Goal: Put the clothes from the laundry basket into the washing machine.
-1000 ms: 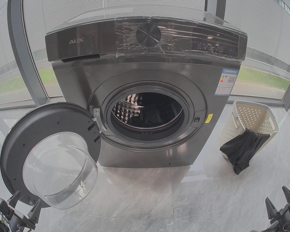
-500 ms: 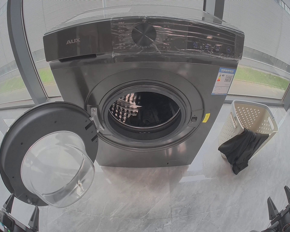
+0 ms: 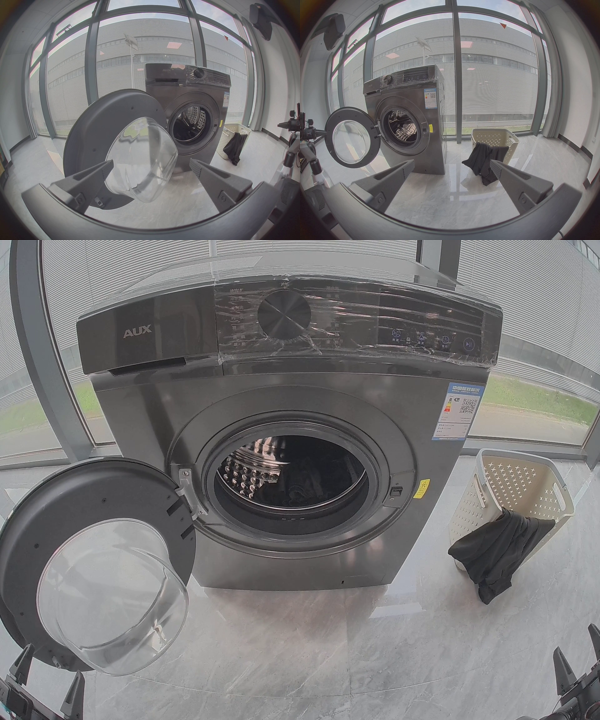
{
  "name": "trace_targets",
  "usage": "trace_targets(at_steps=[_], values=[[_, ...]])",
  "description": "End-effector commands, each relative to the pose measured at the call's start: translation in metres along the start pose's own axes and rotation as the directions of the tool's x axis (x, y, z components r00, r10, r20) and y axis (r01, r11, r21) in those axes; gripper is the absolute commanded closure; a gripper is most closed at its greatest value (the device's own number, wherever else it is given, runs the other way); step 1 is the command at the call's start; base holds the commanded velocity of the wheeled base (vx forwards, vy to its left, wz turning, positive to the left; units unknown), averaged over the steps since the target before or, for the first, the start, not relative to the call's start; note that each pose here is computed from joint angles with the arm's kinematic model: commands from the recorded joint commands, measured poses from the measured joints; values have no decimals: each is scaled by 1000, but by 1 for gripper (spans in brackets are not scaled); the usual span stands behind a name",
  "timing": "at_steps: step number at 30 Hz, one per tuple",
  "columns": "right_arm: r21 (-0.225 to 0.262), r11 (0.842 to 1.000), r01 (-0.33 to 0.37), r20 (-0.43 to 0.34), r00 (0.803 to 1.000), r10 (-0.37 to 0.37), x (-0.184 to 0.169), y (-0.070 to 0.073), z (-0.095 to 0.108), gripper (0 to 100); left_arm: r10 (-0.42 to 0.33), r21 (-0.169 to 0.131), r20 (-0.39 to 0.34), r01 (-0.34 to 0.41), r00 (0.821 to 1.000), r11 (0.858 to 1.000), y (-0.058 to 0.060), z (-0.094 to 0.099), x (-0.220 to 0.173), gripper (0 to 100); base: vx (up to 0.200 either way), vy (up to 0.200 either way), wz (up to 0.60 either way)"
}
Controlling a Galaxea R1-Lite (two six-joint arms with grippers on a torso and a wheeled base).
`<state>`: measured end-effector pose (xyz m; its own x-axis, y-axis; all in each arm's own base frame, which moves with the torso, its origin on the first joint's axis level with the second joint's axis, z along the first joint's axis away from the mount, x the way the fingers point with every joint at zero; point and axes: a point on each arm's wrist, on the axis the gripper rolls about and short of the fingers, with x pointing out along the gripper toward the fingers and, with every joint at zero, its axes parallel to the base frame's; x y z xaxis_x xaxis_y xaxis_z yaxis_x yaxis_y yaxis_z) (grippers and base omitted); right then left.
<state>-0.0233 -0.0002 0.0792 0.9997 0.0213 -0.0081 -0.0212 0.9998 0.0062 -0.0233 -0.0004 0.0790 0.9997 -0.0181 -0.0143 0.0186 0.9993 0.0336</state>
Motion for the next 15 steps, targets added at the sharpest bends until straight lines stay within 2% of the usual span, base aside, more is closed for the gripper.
trace_targets(at_steps=[1, 2, 4, 15], values=[[-2, 1000, -2, 2, 1000, 2, 0, 0, -3, 0, -3, -14, 8, 3, 1000, 1000, 0, -3, 0, 0, 0, 0, 0], [0, 1000, -2, 0, 1000, 2, 0, 0, -3, 0, 3, -18, 11, -3, 1000, 1000, 0, -3, 0, 0, 0, 0, 0], [0, 1000, 0, 0, 1000, 0, 0, 0, -3, 0, 5, -27, 14, -4, 1000, 1000, 0, -3, 0, 0, 0, -200, 0], [0, 1000, -2, 2, 1000, 2, 0, 0, -3, 0, 3, -20, 14, -3, 1000, 1000, 0, -3, 0, 0, 0, -200, 0]])
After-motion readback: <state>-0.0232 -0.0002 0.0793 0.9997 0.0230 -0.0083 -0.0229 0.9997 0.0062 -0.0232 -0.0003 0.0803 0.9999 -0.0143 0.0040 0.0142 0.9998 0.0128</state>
